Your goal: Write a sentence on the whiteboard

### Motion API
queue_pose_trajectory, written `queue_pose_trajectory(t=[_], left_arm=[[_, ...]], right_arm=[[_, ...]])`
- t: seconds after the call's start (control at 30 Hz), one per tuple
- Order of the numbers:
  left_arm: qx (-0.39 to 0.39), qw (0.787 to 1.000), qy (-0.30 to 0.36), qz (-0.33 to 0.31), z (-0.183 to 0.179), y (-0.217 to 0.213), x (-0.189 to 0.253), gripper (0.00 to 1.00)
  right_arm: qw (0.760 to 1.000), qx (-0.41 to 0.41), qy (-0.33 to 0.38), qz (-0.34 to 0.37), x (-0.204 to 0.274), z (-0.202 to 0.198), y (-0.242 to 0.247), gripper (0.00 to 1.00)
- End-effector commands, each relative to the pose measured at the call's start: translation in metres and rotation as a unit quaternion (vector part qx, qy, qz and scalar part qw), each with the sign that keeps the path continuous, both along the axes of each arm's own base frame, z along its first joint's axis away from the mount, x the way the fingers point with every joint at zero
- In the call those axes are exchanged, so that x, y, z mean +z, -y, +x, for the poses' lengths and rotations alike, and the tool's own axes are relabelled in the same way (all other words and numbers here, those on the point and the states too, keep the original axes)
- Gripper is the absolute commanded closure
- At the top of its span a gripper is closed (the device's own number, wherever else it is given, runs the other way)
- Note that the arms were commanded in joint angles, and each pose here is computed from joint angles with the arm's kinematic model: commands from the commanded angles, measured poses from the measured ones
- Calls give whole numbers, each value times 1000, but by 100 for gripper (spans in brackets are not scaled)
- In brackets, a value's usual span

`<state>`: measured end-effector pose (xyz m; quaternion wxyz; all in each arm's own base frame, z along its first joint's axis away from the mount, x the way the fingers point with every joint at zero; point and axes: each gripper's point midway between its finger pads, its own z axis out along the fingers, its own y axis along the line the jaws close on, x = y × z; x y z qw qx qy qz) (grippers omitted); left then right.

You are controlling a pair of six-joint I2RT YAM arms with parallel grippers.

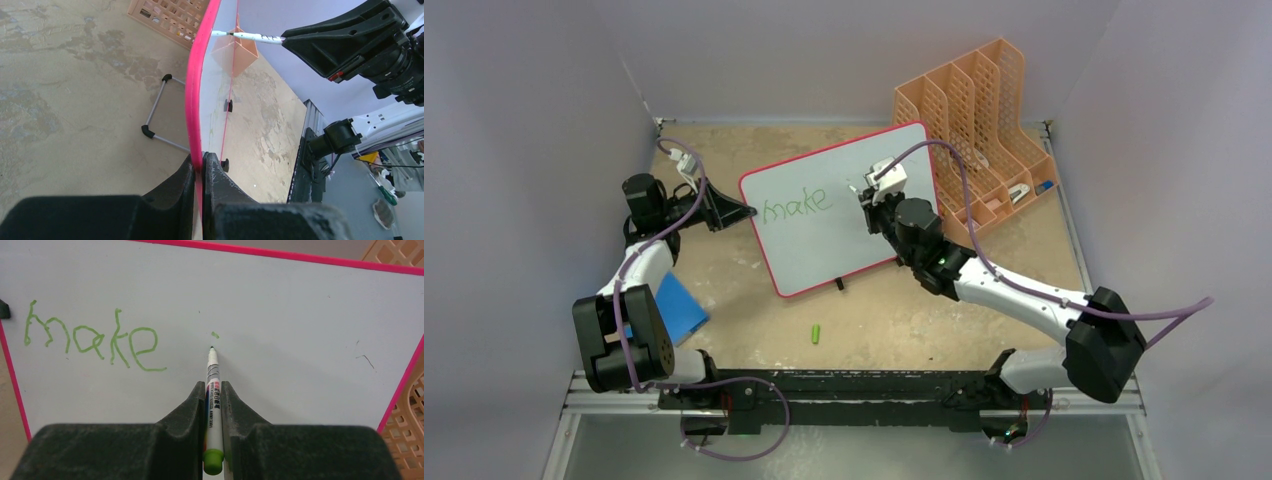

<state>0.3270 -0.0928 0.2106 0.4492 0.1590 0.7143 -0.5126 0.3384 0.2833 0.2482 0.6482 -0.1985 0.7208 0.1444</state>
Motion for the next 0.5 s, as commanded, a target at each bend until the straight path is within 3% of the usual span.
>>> queue_pose_trajectory(t=[0.0,0.47], left_arm=[[-13,999,33,13,-1,6,9,100],[-13,999,34,13,-1,6,9,100]], right_arm=[[1000,-8,7,7,2,2,2,100],[1000,-6,-2,-3,-4,-2,5,100]])
